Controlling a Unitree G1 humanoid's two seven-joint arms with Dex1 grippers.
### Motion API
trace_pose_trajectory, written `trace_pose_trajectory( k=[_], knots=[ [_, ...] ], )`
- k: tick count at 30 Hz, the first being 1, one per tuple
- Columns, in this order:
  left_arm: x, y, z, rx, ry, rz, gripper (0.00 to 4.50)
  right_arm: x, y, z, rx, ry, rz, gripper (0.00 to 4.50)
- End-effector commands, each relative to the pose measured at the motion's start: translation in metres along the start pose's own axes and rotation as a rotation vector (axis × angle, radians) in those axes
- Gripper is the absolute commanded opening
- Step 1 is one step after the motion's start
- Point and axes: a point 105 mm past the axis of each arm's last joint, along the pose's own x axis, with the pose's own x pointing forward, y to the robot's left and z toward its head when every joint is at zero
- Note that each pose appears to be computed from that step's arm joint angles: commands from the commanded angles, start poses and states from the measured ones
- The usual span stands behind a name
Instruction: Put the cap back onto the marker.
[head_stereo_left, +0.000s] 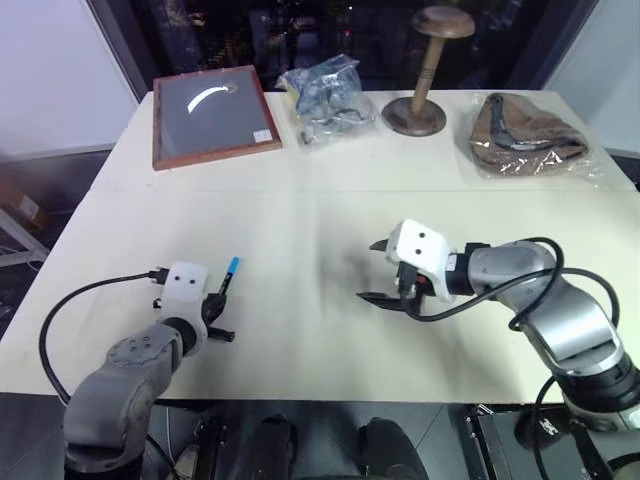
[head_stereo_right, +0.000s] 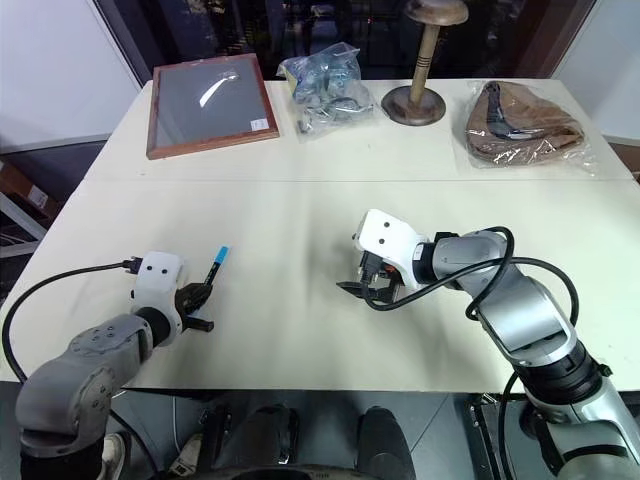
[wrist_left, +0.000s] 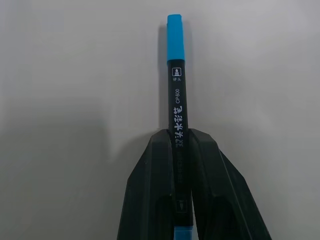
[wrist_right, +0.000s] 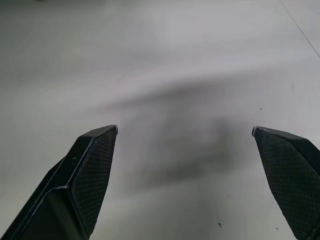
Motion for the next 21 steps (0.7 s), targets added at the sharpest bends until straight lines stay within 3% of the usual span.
trace_pose_trajectory(
  k=[1,5,7,21],
  knots=[
    [0.000,0.001,0.004,0.016,-0.023,0.002,1.72,-0.006,0.001,0.009,-0.028,-0.027,-0.021,4.50],
    [-0.002,0.002,0.011,0.023,-0.061,0.008,3.84,-0.009,0.003,0.010,-0.022,-0.032,-0.015,4.50],
    [-0.008,0.000,0.019,0.034,-0.104,0.008,4.44,-0.010,0.004,0.011,-0.012,-0.041,0.000,4.50],
    [-0.066,0.000,0.023,0.012,-0.246,0.074,4.44,-0.009,0.012,0.009,0.022,-0.082,0.187,4.50]
  ],
)
